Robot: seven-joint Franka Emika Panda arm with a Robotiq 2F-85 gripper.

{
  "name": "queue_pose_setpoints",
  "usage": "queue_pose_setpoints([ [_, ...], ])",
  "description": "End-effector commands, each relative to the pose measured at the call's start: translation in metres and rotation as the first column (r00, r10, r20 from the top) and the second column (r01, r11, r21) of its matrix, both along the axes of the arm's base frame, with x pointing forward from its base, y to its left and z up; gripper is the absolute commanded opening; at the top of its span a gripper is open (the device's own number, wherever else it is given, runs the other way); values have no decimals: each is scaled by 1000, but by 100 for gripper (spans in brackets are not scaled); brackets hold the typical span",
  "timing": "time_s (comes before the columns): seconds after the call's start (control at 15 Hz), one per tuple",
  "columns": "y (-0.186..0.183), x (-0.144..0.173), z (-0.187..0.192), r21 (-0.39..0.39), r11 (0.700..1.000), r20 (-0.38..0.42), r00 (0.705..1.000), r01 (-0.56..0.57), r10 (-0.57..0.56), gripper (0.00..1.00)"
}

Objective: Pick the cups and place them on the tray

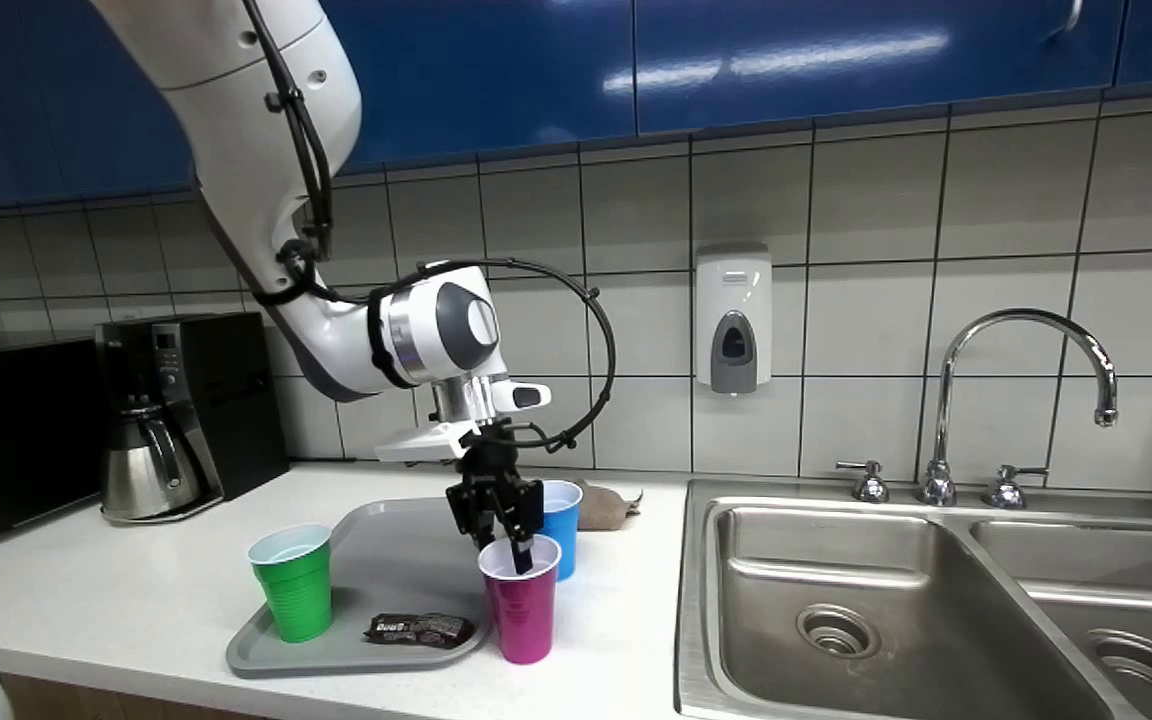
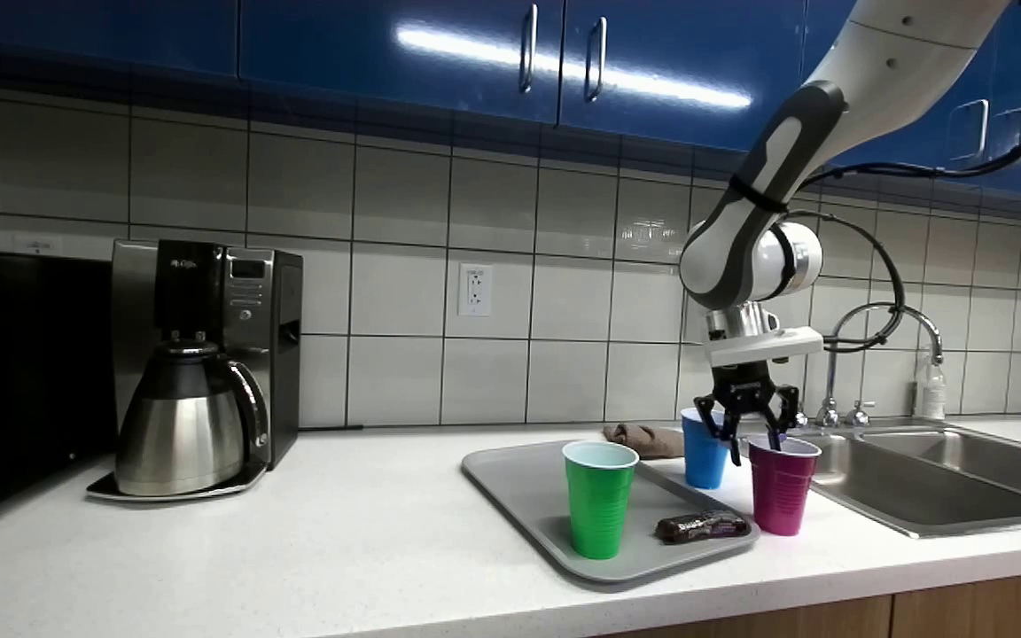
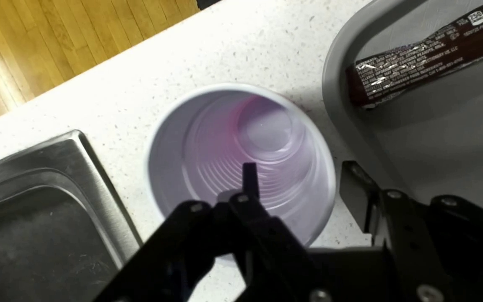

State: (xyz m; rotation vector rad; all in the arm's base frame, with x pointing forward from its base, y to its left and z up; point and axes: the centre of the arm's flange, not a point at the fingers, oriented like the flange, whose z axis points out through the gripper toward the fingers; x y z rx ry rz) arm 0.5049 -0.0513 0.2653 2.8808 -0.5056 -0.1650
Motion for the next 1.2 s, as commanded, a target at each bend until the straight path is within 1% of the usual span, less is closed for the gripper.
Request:
queue_pose_setpoints([
  [0.0,0,6,1,-29,1000,15,1000,12,-11,27],
  [0.2,0,6,1,-31,999,17,1000,12,-12,3],
  [0.27,0,6,2,-32,999,18,1000,12,-11,0],
  [0.67,0,6,7,-47,999,24,1000,8,-7,1],
  [1.13,11,7,40,-41,999,65,997,-29,31,1],
])
